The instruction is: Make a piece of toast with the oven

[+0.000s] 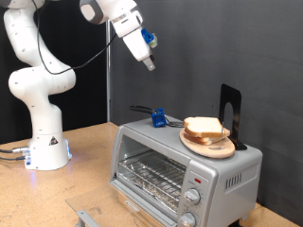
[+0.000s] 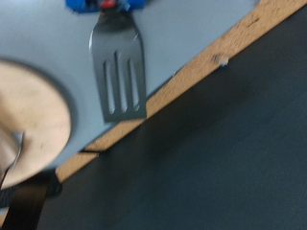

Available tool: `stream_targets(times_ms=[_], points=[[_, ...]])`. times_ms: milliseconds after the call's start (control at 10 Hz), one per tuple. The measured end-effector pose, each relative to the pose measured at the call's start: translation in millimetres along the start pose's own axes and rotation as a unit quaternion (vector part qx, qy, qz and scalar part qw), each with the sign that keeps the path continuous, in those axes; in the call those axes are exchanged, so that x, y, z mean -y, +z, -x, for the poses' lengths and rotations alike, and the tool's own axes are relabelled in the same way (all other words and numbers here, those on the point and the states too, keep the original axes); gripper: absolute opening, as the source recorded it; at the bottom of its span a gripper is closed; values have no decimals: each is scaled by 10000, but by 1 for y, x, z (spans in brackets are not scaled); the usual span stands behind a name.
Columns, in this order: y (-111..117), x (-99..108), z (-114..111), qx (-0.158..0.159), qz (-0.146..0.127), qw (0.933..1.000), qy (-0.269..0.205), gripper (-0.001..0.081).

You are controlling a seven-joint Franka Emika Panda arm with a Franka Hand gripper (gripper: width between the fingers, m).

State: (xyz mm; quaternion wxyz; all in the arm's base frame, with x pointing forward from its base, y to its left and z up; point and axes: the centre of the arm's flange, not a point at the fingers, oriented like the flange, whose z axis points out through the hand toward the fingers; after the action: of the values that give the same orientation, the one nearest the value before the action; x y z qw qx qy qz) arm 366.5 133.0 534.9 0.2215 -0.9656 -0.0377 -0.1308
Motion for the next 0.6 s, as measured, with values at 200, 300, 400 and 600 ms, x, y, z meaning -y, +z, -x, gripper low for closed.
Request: stream_targets(times_ms=[200,300,400,600], points=[[4,-5,5,288,21,9993,219,809],[3,-5,5,253,21,9995,194,809],[4,-8,1,-3,196,9998,54,809],[19,-18,1,-171,520,9985,-62,809]])
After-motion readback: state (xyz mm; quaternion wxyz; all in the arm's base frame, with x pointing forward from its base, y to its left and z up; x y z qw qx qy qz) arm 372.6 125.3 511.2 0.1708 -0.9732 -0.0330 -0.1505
